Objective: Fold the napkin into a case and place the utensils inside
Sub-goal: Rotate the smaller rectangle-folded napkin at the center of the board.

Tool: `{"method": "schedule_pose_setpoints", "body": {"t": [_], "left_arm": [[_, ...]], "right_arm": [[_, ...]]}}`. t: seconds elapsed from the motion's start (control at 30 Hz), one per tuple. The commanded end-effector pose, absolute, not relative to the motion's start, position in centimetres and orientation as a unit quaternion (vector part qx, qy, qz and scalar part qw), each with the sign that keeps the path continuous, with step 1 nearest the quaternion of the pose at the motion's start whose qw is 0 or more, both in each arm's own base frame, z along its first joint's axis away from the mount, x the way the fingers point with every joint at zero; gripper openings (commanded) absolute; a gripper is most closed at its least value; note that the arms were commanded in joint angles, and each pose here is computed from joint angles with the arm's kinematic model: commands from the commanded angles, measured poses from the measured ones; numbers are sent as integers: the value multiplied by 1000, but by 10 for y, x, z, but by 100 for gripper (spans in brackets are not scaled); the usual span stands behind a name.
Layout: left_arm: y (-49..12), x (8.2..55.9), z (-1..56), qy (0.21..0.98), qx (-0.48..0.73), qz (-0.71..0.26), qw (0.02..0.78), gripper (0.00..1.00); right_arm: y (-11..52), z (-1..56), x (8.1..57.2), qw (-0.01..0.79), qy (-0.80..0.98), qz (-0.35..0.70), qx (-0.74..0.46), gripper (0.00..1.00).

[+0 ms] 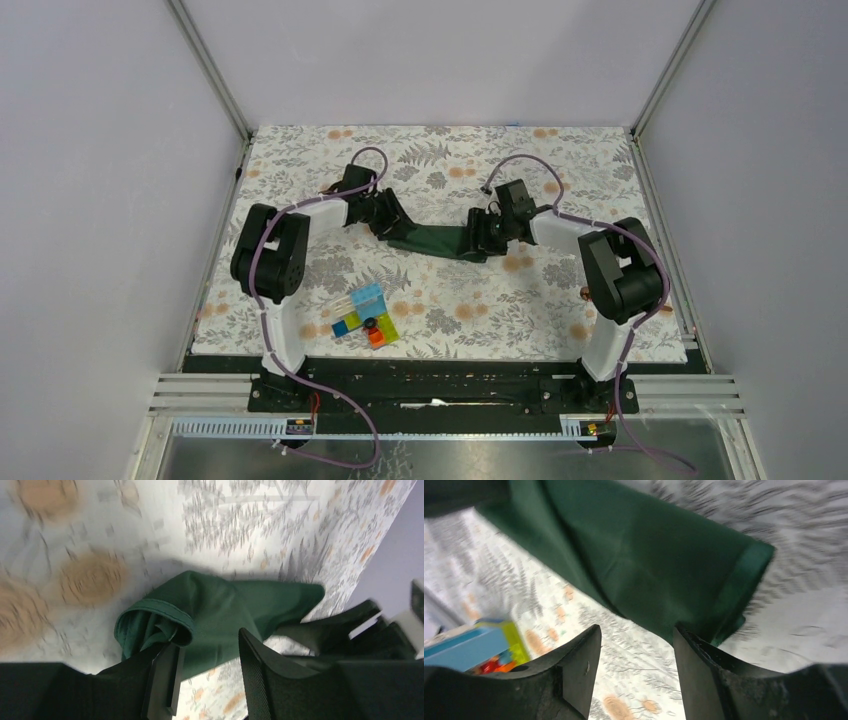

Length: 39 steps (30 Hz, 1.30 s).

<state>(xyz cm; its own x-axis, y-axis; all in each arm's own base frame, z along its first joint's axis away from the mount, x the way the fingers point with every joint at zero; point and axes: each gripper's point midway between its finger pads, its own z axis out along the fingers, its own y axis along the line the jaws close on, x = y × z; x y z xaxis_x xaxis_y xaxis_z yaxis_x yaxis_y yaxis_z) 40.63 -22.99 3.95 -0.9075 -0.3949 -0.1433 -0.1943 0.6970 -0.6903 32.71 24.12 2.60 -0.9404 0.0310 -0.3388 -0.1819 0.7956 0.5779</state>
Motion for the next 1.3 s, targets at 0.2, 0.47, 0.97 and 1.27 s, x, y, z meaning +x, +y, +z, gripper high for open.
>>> {"method": "schedule_pose_setpoints", "body": {"t": [0.2,0.47,0.97,1.27], "left_arm": [[-280,311,71,917,-83,-380,84,53],[-272,328,137,915,17,-364,171,71],[-243,383,26,965,38,-253,52,73],[-248,319,39,947,10,-316,45,68]], "right_arm": [[186,56,372,215,964,148,-45,68],[202,86,327,197,950,241,-18,73],[251,51,338,177,867,422,198,75],[247,32,365,180,892,384,157,74]]}}
